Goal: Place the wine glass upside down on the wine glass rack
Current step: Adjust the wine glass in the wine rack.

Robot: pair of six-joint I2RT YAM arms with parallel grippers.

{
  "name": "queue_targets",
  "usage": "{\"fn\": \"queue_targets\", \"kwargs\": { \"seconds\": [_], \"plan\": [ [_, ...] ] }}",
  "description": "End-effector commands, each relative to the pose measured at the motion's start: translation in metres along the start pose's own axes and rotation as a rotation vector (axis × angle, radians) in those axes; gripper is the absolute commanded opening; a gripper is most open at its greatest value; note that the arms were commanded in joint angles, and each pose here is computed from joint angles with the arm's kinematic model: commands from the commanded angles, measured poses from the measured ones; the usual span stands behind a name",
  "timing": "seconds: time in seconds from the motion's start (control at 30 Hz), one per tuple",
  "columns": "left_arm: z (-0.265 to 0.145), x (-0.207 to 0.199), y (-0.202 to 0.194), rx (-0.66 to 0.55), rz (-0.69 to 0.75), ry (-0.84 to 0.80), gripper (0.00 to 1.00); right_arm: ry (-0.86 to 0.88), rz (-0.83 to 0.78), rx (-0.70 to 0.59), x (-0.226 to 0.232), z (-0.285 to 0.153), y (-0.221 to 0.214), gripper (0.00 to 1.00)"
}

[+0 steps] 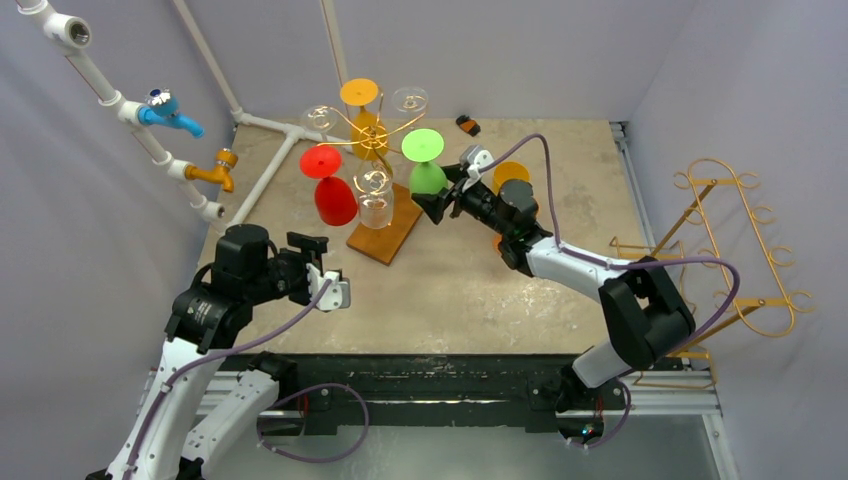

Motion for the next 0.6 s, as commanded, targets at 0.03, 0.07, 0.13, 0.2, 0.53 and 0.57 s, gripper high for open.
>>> {"fn": "queue_targets", "kwargs": {
  "seconds": [0.03,0.07,0.13,0.2,0.53,0.57],
  "plan": [
    [-0.006,0.007,0.003,0.001,0.031,0.039,0.69,-0.016,0.021,-0.128,-0.002,-0.008,0.026,0.65],
    [-0.006,0.007,0.003,0.0,0.032,0.04,0.69,-0.019,0.024,-0.124,-0.003,-0.008,0.026,0.65],
    [-0.006,0.007,0.003,-0.001,0.031,0.04,0.69,-0.027,0.031,-0.114,-0.005,-0.007,0.024,0.66],
    [-0.006,0.007,0.003,-0.001,0.031,0.041,0.69,-0.041,0.041,-0.095,-0.007,-0.004,0.022,0.69],
    [-0.005,0.007,0.003,-0.002,0.033,0.041,0.7,-0.099,0.08,-0.027,-0.016,0.002,0.008,0.99],
    [-0.005,0.008,0.003,-0.002,0.033,0.042,0.7,-0.1,0.08,-0.027,-0.016,0.002,0.008,0.99]
  ]
}}
Point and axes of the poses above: each gripper's point midway between its finger pads, its own z axis out along the fingers, its own x axis along the line the jaws close on, y = z × x, the point moved 10 cm from there along -z, back along the fingers, and after that the axes turned 14 degrees about z, right-handed, at the moved point
